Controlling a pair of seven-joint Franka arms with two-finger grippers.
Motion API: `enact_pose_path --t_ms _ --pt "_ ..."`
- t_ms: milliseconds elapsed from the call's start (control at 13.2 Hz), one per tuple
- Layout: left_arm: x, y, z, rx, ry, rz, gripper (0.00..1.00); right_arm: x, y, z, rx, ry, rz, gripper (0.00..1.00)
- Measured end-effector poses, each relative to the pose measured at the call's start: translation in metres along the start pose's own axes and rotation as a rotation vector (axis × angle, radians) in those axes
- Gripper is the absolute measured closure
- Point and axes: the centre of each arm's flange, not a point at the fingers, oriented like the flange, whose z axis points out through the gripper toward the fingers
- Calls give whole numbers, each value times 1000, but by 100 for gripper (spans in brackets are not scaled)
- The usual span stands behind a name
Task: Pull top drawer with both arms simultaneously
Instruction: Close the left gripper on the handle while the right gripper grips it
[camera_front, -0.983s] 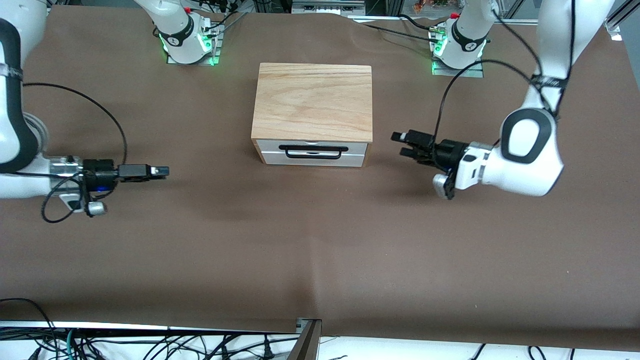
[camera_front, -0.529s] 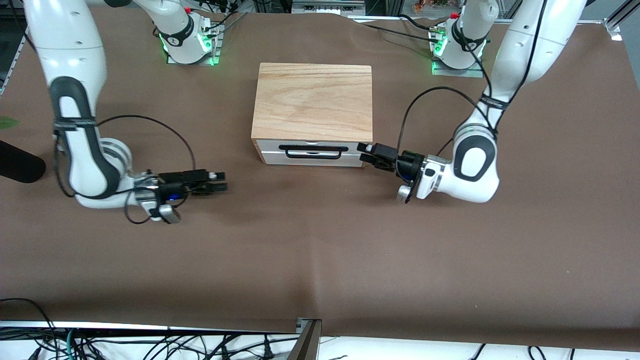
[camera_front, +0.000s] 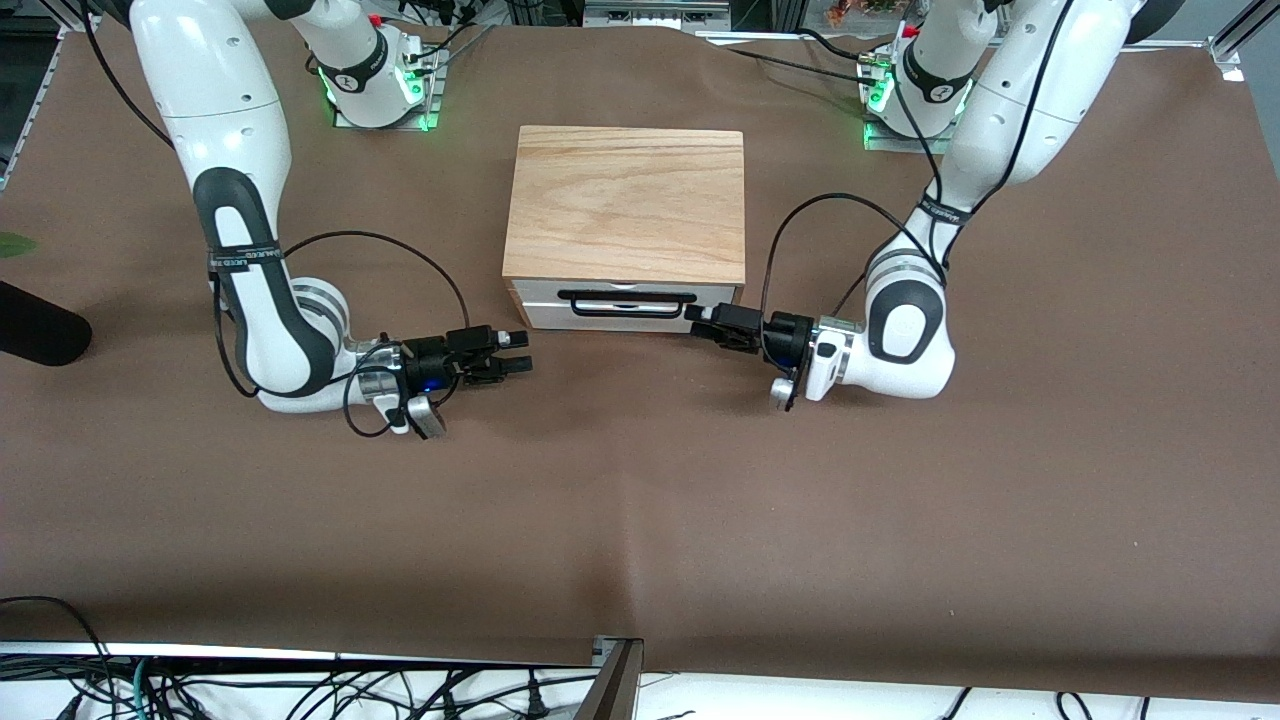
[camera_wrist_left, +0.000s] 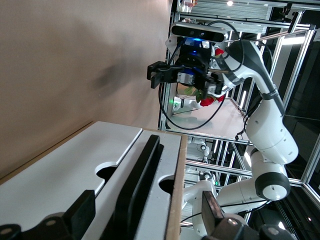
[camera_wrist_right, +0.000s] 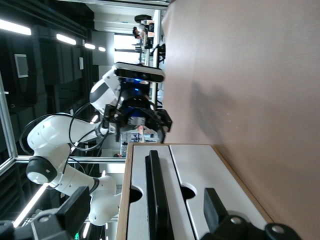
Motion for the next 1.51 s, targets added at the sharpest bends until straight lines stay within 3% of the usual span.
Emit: enact_pose_path --t_ms 151,227,378,605,756,983,1134,1436,1512 --pt "-2 -2 9 0 -13 7 22 -9 3 19 16 -15 -5 0" --pt "-4 -2 14 -3 -21 8 22 -14 6 29 21 -26 2 0" --pt "-9 -3 24 -9 -38 5 40 -26 13 46 30 -42 3 0" --pt "-12 -8 27 -8 -40 21 47 -38 27 58 34 -56 -6 0" --pt "-12 -15 25 -3 -33 28 68 -46 32 64 39 -67 2 0" --pt "-12 -20 24 1 -28 46 80 -51 33 75 58 -68 9 1" --pt "-12 -19 24 -2 -29 62 81 -51 32 78 67 -63 6 6" --pt "-12 -19 24 -2 -29 64 81 -51 31 80 71 -63 -6 50" --pt "-12 -19 24 -2 -29 64 81 -51 31 80 71 -63 -6 50"
